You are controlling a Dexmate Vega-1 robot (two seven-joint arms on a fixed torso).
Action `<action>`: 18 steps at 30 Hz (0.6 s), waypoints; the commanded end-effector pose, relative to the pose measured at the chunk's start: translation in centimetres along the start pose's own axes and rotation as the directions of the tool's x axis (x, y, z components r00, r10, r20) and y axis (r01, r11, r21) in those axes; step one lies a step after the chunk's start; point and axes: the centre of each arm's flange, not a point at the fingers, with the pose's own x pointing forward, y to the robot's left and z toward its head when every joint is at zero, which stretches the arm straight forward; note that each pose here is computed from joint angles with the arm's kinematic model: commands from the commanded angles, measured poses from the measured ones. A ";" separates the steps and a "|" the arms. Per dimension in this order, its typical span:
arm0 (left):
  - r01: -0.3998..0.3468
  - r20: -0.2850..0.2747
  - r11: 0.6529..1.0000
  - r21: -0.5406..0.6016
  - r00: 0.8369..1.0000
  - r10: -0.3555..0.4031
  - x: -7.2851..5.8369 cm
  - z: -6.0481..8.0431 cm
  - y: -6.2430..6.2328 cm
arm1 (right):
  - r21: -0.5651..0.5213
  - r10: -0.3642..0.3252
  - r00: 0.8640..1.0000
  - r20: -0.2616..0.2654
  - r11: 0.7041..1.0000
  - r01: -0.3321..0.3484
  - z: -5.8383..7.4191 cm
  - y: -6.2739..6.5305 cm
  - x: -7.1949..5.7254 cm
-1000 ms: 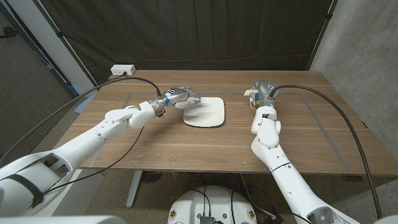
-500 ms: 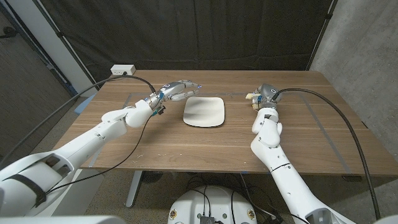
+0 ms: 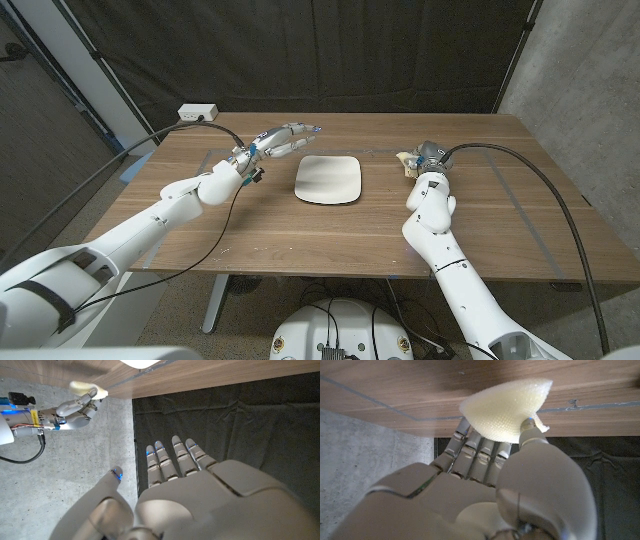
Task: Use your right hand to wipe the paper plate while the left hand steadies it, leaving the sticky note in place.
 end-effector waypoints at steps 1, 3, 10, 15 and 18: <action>-0.016 0.004 0.999 -0.030 1.000 0.016 -0.5 -0.4 0.5 | -0.002 0.139 0.990 -0.034 0.990 -0.139 0.2 0.2 0.3; -0.015 0.004 0.999 -0.029 1.000 0.015 -0.5 -0.5 0.6 | -0.003 0.144 0.989 -0.034 0.990 -0.144 0.3 0.2 0.2; -0.016 0.009 0.999 -0.030 1.000 0.016 -0.8 -0.9 0.8 | 0.007 0.166 0.986 -0.036 0.986 -0.166 0.5 0.0 0.0; -0.017 0.014 0.999 -0.031 1.000 0.018 -0.9 -1.1 1.0 | 0.029 0.161 0.987 -0.025 0.987 -0.160 0.7 -0.1 -0.2; -0.025 0.018 0.999 -0.034 1.000 0.026 -1.2 -1.6 1.4 | 0.049 0.112 0.994 -0.005 0.992 -0.112 0.8 -0.4 -0.5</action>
